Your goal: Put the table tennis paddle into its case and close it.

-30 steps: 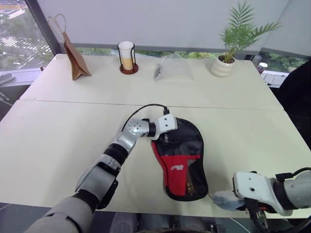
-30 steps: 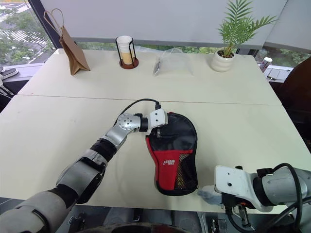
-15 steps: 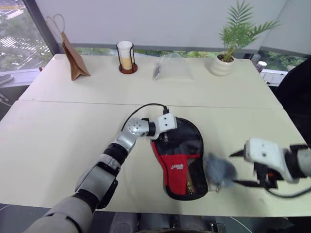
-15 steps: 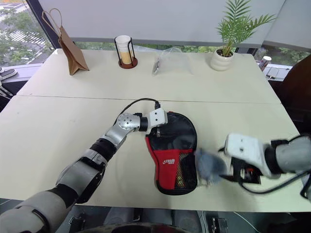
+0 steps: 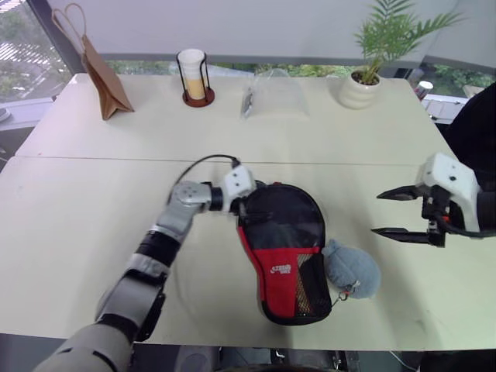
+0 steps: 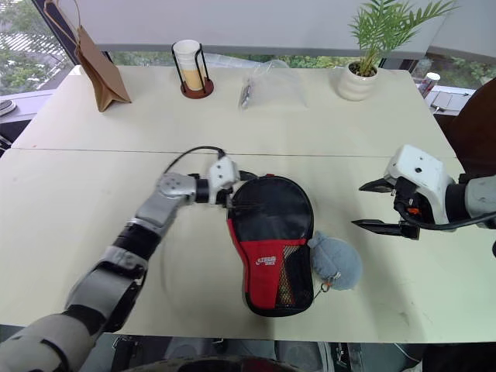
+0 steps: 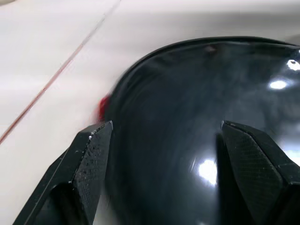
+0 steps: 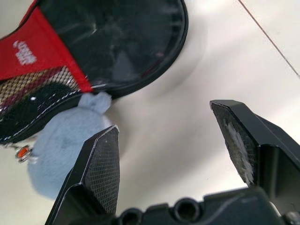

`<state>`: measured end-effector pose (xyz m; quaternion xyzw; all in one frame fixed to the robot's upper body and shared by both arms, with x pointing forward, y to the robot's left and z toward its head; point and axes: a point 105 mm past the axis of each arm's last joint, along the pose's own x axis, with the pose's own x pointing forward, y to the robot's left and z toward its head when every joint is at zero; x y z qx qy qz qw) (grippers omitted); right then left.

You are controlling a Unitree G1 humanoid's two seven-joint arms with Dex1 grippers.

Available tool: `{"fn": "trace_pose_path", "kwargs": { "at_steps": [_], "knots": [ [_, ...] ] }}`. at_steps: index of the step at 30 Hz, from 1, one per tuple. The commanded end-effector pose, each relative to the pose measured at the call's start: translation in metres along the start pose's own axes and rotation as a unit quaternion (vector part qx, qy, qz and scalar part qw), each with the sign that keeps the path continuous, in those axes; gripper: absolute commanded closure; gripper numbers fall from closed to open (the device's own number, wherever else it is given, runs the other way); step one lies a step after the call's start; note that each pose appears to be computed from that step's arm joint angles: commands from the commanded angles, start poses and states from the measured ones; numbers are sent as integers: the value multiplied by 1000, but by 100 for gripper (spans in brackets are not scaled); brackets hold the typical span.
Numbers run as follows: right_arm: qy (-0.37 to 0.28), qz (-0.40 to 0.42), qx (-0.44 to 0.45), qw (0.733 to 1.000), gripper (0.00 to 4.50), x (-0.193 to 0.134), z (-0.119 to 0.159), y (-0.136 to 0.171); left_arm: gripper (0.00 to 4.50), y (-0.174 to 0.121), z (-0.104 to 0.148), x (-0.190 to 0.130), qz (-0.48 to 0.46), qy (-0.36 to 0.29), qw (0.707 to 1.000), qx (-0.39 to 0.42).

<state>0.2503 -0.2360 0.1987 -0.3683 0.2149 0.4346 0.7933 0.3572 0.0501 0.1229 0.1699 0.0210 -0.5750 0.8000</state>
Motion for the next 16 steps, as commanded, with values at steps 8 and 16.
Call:
{"fn": "trace_pose_path", "kwargs": {
  "at_steps": [8, 16],
  "knots": [
    [-30, 0, -3, 1000, 102, 4, 9, -1, 65, -11, 58, -95, 4, -31, 999, -27],
    [-37, -6, 1, 999, 102, 3, 10, -3, 65, -29, 69, -133, 19, -22, 997, -74]
  ]
}}
